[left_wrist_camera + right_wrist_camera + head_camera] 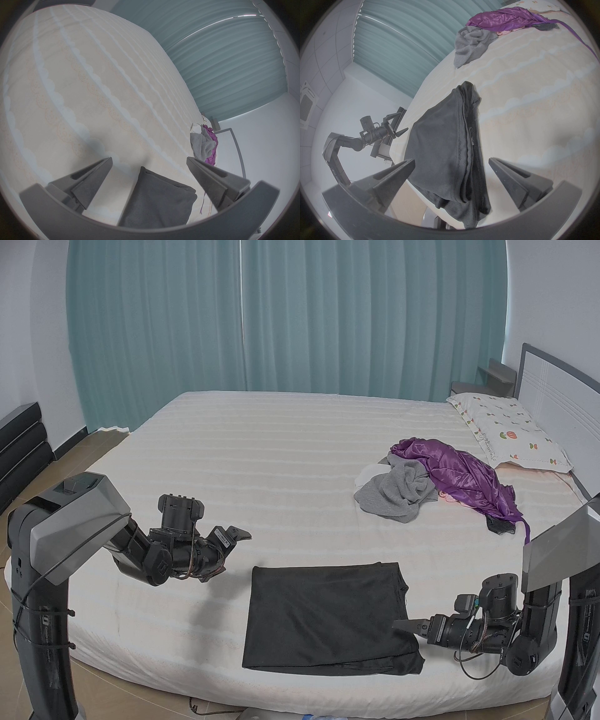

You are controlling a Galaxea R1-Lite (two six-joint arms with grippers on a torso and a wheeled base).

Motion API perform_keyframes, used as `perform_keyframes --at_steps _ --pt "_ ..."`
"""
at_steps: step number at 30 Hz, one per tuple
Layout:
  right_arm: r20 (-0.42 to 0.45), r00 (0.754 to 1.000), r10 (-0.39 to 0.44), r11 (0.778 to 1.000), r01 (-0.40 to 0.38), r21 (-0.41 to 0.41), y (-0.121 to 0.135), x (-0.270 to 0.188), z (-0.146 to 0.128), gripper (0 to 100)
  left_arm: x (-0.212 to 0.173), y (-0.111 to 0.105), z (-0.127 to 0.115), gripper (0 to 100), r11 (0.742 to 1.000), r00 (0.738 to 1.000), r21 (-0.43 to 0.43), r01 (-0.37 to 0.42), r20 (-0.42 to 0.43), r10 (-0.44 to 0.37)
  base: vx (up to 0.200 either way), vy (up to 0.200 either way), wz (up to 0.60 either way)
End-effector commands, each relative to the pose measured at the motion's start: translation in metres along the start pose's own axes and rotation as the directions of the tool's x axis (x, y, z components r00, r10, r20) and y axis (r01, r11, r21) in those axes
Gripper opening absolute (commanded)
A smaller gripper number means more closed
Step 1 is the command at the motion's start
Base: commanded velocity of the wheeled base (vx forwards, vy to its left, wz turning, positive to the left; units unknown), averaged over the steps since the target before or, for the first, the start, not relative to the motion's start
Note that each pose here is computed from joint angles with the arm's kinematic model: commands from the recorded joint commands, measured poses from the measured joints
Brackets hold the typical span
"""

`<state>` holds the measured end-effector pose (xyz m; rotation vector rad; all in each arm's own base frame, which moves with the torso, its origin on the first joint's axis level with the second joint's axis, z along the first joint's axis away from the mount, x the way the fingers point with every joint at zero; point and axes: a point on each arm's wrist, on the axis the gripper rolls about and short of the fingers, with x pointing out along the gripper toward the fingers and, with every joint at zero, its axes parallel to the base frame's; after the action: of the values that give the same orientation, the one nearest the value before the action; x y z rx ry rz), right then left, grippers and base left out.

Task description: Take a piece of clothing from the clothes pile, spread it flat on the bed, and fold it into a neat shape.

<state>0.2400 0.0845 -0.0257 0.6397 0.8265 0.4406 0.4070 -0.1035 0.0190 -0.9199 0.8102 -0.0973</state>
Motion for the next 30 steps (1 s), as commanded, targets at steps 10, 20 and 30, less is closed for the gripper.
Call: perform_keyframes --at_steps 10,20,30 --pt "-0.053 0.997 -0.049 0.996 0.045 -0.071 -0.006 -0.010 -0.014 0 -0.001 0.000 0.000 100 1.000 1.000 -0.001 0.000 0.001 0.000 0.000 0.000 0.00" --pt "-0.020 0.999 -0.032 0.994 0.030 -0.108 0.002 -0.025 -0.012 0 -0.001 0.000 0.000 100 1.000 1.000 -0.001 -0.002 0.000 0.002 0.000 0.000 0.00" --pt "-0.055 0.997 -0.047 0.993 0.040 -0.114 0.001 -0.035 -0.019 0 -0.001 0.000 0.000 100 1.000 1.000 -0.003 -0.002 0.000 0.002 0.000 0.000 0.00"
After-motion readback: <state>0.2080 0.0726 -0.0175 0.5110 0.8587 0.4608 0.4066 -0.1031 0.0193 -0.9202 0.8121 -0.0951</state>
